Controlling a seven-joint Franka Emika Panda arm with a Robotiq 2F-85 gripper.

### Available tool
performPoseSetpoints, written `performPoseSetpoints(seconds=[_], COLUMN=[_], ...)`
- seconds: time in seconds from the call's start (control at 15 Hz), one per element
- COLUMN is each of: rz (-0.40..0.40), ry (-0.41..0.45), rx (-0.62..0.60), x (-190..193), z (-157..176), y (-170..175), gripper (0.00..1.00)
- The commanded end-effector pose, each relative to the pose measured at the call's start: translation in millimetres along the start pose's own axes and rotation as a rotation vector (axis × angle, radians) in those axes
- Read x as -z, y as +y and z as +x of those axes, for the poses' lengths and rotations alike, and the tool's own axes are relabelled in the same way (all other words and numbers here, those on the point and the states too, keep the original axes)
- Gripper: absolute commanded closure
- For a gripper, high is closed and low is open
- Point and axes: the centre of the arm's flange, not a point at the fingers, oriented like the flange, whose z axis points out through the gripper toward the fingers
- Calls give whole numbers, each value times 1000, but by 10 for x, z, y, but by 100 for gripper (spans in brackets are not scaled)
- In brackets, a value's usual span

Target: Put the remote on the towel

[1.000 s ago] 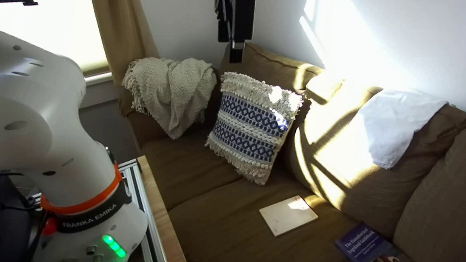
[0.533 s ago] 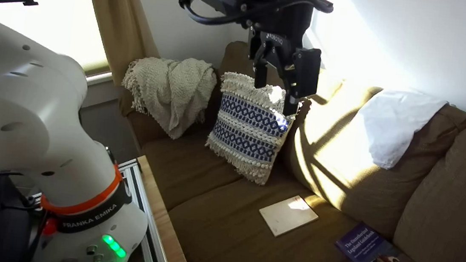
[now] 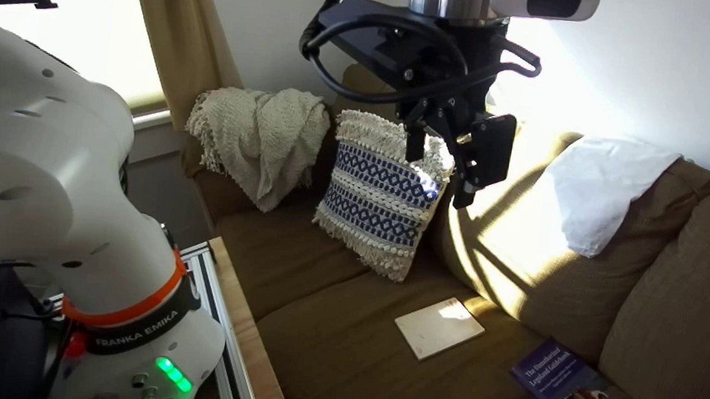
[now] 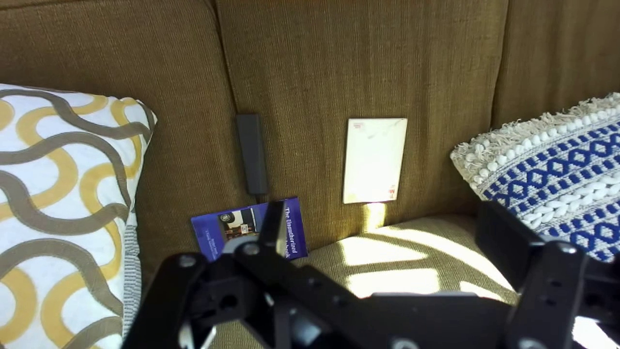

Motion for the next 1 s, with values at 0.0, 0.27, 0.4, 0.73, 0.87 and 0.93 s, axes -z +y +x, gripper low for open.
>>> performPoseSetpoints(seconds=[0.0, 0.27, 0.4, 0.73, 0.87, 0.93], rz=[12, 30, 47, 21, -25, -34], ry=[-67, -166, -201, -174, -119, -98], rx=[-45, -108, -118, -100, -70, -71], x=[-209, -745, -1037, -1710, -1937, -2034], z=[160, 214, 224, 319, 415, 453], y=[141, 399, 500, 792, 948, 1012], gripper=[0, 0, 0, 0, 0, 0])
